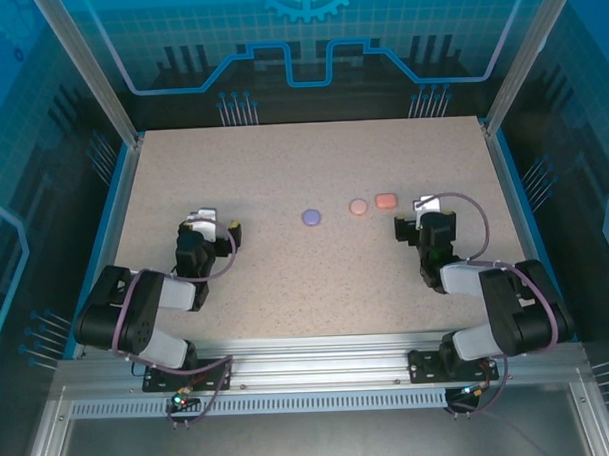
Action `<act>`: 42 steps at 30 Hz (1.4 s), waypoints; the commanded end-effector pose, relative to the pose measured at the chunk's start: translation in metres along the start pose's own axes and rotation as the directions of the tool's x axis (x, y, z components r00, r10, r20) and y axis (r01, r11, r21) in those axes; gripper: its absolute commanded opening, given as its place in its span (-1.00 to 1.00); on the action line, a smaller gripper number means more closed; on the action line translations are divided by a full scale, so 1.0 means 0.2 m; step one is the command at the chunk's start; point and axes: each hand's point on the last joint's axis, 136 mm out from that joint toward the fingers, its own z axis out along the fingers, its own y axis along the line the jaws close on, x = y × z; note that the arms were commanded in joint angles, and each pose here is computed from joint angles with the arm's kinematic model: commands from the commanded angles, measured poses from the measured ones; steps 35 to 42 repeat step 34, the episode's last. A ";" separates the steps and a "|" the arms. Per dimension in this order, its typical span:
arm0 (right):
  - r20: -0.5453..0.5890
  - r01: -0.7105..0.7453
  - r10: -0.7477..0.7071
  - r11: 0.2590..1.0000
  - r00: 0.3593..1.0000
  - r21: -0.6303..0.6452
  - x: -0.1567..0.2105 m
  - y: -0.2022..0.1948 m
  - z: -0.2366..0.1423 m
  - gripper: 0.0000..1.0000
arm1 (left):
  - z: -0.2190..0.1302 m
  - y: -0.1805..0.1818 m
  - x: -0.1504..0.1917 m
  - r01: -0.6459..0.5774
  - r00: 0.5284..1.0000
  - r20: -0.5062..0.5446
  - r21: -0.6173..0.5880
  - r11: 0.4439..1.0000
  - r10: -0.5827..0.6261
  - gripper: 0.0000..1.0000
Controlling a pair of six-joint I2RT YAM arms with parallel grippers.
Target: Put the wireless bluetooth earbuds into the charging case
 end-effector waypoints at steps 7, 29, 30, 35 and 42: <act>0.073 -0.065 0.071 0.994 0.995 -0.085 -0.13 -0.01 0.09 1.00 | 0.08 0.00 -0.07 0.053 0.998 -0.026 0.043 0.998 -0.052 0.98; 0.075 -0.061 0.069 0.992 0.995 -0.106 -0.13 0.00 0.09 1.00 | 0.12 0.07 -0.06 0.128 0.989 -0.076 0.029 0.991 -0.125 0.97; 0.069 -0.063 0.073 0.989 0.995 -0.130 -0.13 0.01 0.10 1.00 | 0.12 0.07 -0.07 0.128 0.989 -0.074 0.028 0.991 -0.126 0.97; 0.075 -0.056 0.068 0.987 0.995 -0.150 -0.13 0.02 0.09 1.00 | 0.12 0.08 -0.07 0.128 0.989 -0.073 0.028 0.991 -0.126 0.97; 0.075 -0.056 0.068 0.987 0.995 -0.150 -0.13 0.02 0.09 1.00 | 0.12 0.08 -0.07 0.128 0.989 -0.073 0.028 0.991 -0.126 0.97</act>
